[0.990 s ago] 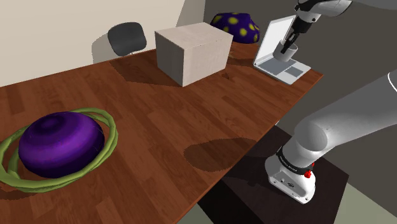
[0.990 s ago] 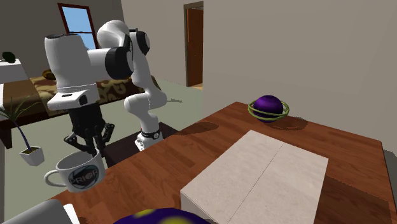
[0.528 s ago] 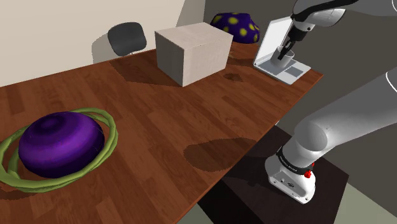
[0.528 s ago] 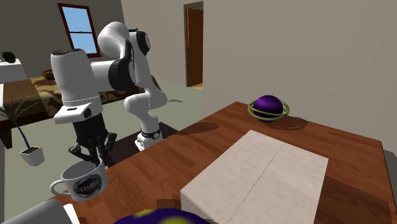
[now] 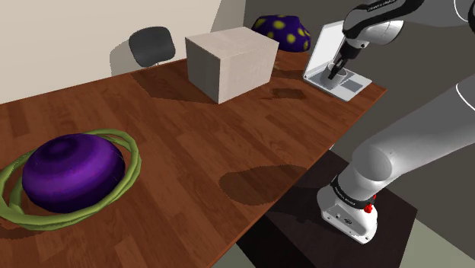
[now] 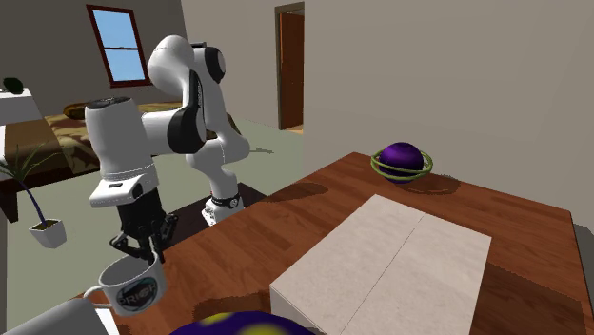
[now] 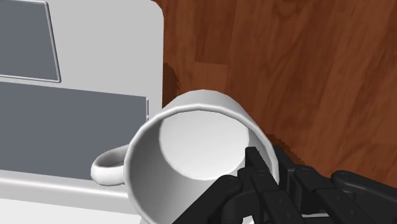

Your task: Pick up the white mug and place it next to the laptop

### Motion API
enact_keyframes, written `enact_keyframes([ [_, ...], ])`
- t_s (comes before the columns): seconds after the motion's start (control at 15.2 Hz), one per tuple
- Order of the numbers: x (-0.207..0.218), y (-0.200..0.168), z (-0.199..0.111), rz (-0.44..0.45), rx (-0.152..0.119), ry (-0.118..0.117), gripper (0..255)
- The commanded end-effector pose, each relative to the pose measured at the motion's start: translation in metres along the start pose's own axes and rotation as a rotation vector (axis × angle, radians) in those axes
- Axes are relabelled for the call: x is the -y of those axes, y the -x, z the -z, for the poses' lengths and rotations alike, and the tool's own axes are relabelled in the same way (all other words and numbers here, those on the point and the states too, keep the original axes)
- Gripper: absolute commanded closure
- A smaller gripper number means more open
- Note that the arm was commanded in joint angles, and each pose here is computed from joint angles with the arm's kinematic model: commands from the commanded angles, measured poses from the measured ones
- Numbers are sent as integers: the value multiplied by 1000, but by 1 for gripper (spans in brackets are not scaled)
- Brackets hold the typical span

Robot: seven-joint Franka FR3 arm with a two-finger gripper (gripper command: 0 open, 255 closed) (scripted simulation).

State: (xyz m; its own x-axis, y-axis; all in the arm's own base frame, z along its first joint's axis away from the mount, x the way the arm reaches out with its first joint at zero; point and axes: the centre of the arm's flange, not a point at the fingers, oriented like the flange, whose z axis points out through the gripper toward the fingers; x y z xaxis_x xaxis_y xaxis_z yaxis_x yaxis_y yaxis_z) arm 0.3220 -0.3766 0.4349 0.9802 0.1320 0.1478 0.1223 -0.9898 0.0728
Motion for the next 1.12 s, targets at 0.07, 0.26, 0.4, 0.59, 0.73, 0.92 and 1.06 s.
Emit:
enact_keyframes([
  [0.07,2,3,-16,0,-1,1,255],
  [0.26,3,6,-31,0,-1,1,255],
  [0.4,4,7,-42,0,-1,1,255],
  [0.59,5,9,-57,0,-1,1,255],
  [0.73,5,11,-68,0,-1,1,255],
  [0.92,6,12,-74,0,-1,1,255],
  [1.06,6,12,-74,0,-1,1,255],
])
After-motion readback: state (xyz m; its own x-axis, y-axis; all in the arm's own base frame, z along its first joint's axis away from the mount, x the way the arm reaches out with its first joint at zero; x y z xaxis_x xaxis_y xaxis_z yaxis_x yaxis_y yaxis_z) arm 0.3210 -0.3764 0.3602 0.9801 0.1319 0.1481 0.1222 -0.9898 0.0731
